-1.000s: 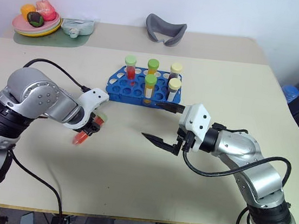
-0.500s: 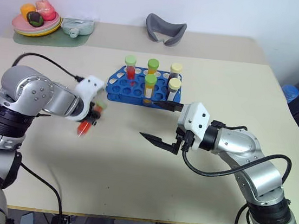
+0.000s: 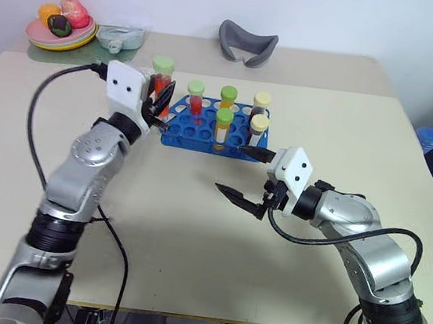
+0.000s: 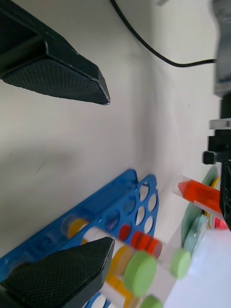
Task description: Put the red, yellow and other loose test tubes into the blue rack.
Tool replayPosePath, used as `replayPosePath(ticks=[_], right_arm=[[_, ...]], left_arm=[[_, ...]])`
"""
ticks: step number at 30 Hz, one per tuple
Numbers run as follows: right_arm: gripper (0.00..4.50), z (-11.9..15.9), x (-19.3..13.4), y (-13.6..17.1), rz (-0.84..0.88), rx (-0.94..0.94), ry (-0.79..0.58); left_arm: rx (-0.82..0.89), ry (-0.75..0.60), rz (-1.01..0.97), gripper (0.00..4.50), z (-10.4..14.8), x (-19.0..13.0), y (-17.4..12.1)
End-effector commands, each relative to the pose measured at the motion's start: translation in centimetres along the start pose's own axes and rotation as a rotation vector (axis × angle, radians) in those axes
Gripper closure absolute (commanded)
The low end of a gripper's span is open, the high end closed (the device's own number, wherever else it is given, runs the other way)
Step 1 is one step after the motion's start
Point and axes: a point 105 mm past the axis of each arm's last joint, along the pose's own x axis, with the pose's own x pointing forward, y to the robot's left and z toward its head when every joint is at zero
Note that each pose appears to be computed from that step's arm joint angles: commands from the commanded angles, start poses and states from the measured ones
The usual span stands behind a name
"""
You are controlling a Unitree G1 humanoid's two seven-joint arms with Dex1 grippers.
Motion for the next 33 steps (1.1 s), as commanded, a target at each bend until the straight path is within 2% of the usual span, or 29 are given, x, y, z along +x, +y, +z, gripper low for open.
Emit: replayPosePath(ticks=[1,10,24,31,33], right_arm=[[0.0,0.5,-0.7,-0.7,-0.053,-0.015,-0.014],[0.0,0.1,-1.5,-0.9,-0.091,-0.007,0.009],[0.0,-0.1,-1.5,-0.7,-0.087,-0.006,0.014],[0.0,-0.1,-1.6,-0.7,-0.078,-0.006,0.015],[0.0,-0.1,-1.8,-0.9,-0.076,-0.01,0.019]], left_arm=[[0.032,-0.074,-0.039,3.69,-0.3,0.2,-1.3],[-0.038,-0.083,-0.073,3.69,-3.4,0.8,-2.8],[-0.04,-0.084,-0.112,3.69,-4.4,1.9,-4.5],[-0.074,-0.091,-0.091,0.19,-3.9,1.2,-3.8],[-0.093,-0.096,-0.086,0.05,-3.2,0.4,-3.1]])
